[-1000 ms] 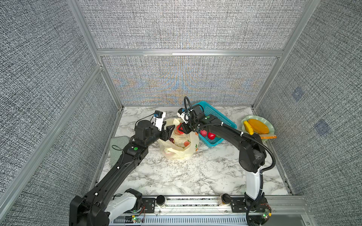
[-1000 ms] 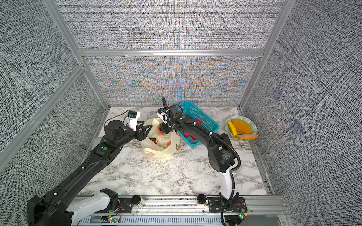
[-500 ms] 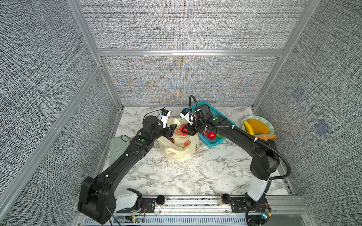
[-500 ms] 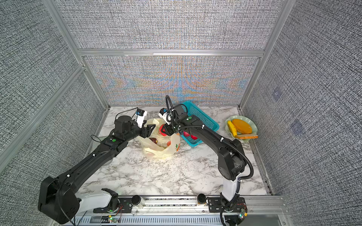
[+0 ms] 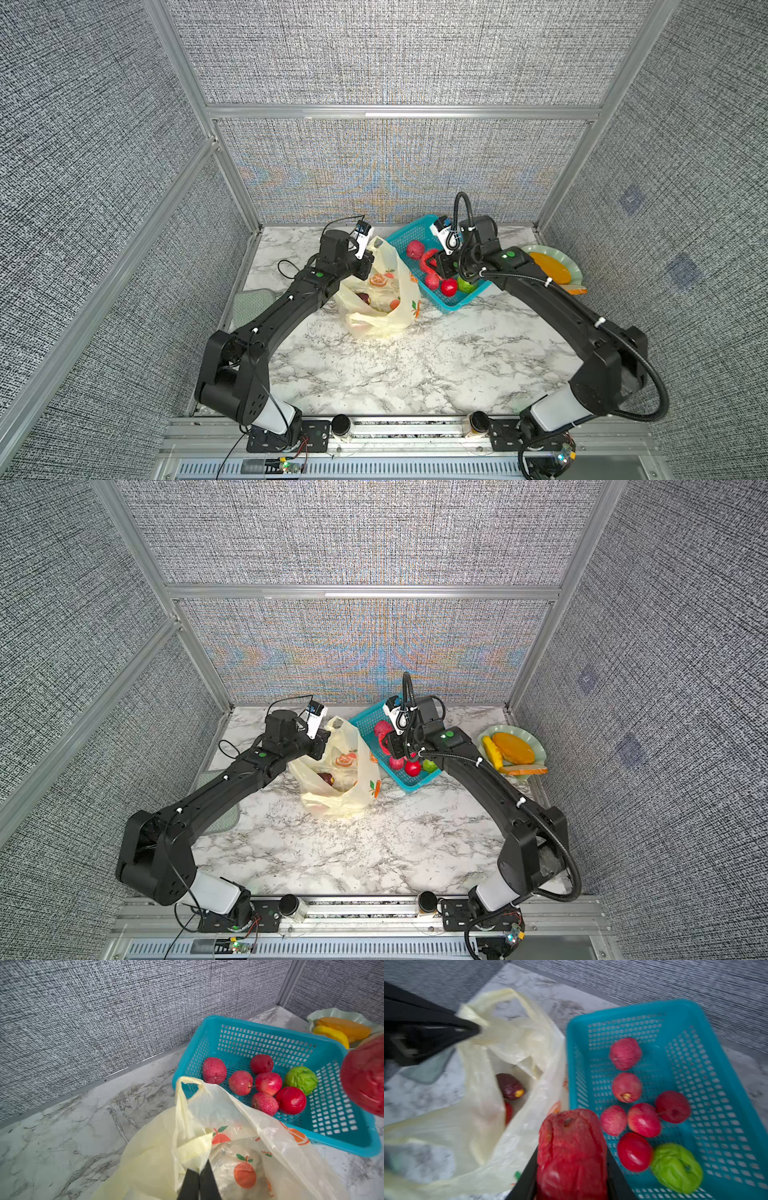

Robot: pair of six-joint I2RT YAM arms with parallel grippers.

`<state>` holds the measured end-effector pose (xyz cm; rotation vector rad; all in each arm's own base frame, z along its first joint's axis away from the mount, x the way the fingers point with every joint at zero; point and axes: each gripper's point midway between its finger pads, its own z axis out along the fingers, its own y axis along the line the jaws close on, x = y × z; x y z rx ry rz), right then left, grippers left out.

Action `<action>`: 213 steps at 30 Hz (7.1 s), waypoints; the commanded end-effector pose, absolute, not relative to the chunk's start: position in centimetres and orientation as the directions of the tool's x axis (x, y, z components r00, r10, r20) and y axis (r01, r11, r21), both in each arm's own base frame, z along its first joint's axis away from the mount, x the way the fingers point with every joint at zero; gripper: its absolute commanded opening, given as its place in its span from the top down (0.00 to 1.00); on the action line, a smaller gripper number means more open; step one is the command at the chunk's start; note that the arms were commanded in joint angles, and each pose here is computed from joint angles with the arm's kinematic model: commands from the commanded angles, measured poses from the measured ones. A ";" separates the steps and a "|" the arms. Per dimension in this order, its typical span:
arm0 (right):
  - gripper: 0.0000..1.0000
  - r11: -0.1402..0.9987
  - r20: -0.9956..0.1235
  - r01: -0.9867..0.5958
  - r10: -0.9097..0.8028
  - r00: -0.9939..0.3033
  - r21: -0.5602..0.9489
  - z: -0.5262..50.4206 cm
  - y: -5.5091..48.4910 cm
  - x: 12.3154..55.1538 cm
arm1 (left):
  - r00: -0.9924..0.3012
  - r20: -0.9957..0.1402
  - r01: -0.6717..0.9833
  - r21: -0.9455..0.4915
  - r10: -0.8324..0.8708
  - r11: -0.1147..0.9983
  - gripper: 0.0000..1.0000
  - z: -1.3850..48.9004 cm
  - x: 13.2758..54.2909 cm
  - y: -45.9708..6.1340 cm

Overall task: Untie the knot of a plastic bag & take out the apple
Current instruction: Place the apple in the basket, then pick up the apple from the plastic bag, then place the apple in the basket, then adjust the plastic bag at the center of the board.

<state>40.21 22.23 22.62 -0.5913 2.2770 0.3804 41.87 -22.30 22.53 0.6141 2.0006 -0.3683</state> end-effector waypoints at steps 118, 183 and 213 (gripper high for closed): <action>0.61 0.873 -0.854 -0.481 -0.189 -0.485 0.080 23.6 27.0 42.7 | -0.489 -0.872 0.124 -0.041 0.025 0.991 1.00 26.2 38.1 -12.5; 0.19 0.426 -0.414 -0.844 -0.739 -0.532 0.326 8.5 43.6 26.1 | -0.497 -0.867 0.148 -0.047 0.033 0.988 1.00 25.3 37.9 -12.9; 1.00 0.708 -0.579 -0.663 -0.655 -0.486 -0.245 6.7 38.9 35.4 | -0.492 -0.870 0.131 -0.037 0.033 0.991 1.00 25.0 37.6 -12.4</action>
